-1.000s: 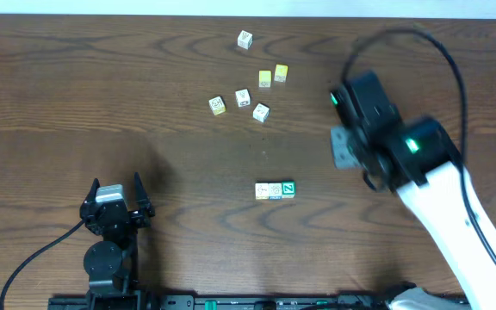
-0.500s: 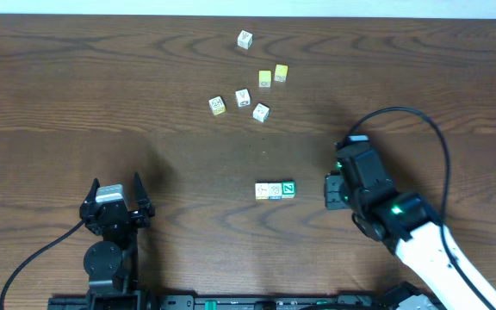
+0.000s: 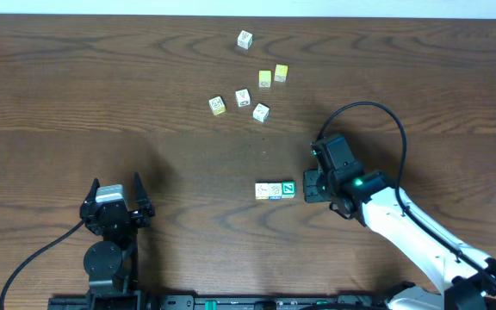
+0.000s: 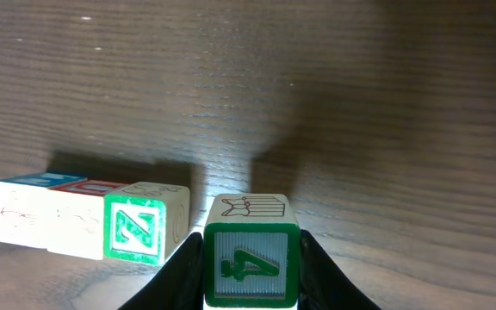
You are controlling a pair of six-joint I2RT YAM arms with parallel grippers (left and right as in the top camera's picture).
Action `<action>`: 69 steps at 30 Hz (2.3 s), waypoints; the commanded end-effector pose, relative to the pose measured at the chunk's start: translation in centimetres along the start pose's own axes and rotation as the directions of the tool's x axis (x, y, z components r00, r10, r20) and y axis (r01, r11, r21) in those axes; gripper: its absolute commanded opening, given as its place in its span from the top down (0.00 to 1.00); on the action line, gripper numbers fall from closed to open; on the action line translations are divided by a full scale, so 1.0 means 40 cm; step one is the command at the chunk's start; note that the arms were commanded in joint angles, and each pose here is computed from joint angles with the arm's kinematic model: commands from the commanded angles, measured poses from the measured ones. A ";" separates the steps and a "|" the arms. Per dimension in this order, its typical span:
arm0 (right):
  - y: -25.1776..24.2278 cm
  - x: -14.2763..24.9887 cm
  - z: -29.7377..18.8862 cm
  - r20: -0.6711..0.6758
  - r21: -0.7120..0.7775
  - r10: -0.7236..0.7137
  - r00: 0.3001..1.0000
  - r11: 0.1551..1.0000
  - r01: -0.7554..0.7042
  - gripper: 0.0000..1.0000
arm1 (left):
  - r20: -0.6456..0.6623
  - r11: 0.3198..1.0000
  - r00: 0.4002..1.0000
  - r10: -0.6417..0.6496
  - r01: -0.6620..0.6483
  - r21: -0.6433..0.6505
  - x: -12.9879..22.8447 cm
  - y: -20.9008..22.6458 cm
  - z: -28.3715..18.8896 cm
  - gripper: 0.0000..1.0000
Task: Lift 4 blocks
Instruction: 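Carry the 4 block toward the row of three blocks, then lower the 4 block beside the Z block at the row's end, then push the green 4 block leftward against the Z block, right gripper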
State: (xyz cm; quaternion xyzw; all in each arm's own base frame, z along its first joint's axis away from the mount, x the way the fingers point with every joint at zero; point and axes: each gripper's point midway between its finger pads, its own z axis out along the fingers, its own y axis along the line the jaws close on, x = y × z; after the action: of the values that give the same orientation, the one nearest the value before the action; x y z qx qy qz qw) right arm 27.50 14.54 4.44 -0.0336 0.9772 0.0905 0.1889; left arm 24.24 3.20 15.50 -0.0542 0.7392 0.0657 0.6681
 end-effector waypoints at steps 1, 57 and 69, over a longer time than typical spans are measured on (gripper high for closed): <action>0.010 -0.003 0.001 0.002 -0.023 0.020 1.000 1.000 -0.020 0.93 | -0.054 1.000 0.999 0.002 -0.003 -0.017 0.045 0.008 0.002 0.25; 0.006 0.021 0.039 -0.014 0.058 0.067 0.998 0.996 -0.066 0.95 | -0.054 1.000 0.999 0.002 -0.003 -0.017 0.045 0.008 0.002 0.25; 0.032 0.034 0.039 -0.023 0.040 0.038 0.999 0.998 -0.038 0.95 | -0.054 1.000 0.999 0.002 -0.003 -0.017 0.045 0.008 0.002 0.24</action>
State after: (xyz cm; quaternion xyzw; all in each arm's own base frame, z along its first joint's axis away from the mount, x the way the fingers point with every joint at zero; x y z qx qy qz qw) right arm 26.85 15.87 2.89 -0.0171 0.9811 0.0741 0.1782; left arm 24.24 3.20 15.50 -0.0542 0.7392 0.0657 0.6681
